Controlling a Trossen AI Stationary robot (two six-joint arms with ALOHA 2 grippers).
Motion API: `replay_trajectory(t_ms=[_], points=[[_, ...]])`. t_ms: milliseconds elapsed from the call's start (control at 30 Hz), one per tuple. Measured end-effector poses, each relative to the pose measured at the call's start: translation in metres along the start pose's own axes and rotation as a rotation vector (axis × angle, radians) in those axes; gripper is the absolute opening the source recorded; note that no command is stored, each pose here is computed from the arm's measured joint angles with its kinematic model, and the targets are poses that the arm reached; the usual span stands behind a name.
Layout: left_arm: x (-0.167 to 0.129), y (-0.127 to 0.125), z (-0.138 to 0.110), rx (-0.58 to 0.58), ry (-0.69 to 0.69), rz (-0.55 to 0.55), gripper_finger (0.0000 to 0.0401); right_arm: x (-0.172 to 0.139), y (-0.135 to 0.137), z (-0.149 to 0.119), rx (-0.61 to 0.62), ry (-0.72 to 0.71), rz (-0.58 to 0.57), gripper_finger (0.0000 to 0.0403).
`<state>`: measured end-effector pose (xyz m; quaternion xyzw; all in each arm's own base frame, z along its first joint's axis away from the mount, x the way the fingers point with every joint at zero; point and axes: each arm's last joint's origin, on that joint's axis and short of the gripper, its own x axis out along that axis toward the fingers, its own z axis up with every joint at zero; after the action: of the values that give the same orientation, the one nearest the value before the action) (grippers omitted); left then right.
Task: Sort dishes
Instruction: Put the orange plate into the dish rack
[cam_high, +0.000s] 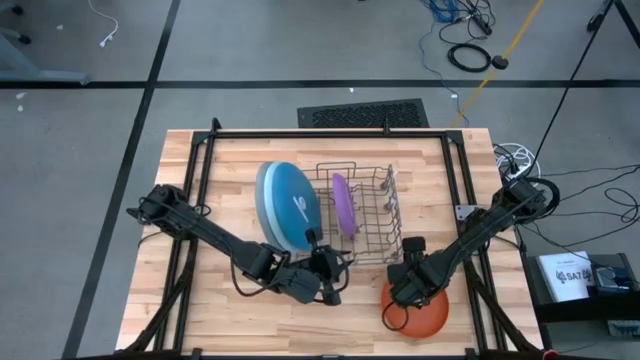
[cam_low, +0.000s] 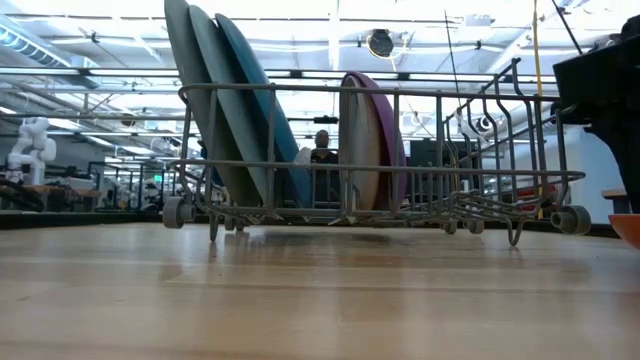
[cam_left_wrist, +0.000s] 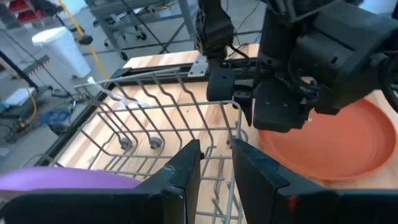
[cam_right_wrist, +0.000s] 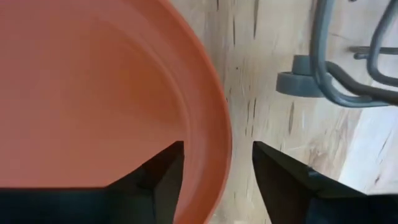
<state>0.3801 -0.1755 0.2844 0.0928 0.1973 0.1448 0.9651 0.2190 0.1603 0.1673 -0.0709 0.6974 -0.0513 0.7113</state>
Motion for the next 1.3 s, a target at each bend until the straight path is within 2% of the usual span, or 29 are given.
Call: replay_trajectory(t_ms=[233, 500, 733, 1000, 1167, 1300], points=[[-0.001, -0.002, 0.000, 0.019, 0.001, -0.004, 0.0096, 0.012, -0.005, 0.003, -0.062, -0.011, 0.067, 0.0142], [-0.002, -0.002, 0.000, 0.020, 0.000, -0.005, 0.0096, 0.027, -0.012, 0.006, -0.045, -0.006, 0.197, 0.0097], [-0.002, -0.002, -0.001, 0.027, 0.007, 0.005, 0.0096, 0.009, -0.007, 0.018, -0.098, -0.043, 0.227, 0.0012], [-0.002, -0.001, -0.003, 0.047, 0.018, 0.010, 0.0096, -0.024, -0.003, 0.031, -0.106, -0.071, 0.232, 0.0003], [-0.001, -0.002, -0.006, 0.066, 0.023, 0.011, 0.0096, -0.050, -0.001, 0.036, -0.122, -0.099, 0.186, 0.0002], [0.000, -0.002, -0.013, 0.070, 0.039, 0.019, 0.0096, -0.059, -0.004, 0.034, -0.100, -0.075, 0.142, 0.0002]])
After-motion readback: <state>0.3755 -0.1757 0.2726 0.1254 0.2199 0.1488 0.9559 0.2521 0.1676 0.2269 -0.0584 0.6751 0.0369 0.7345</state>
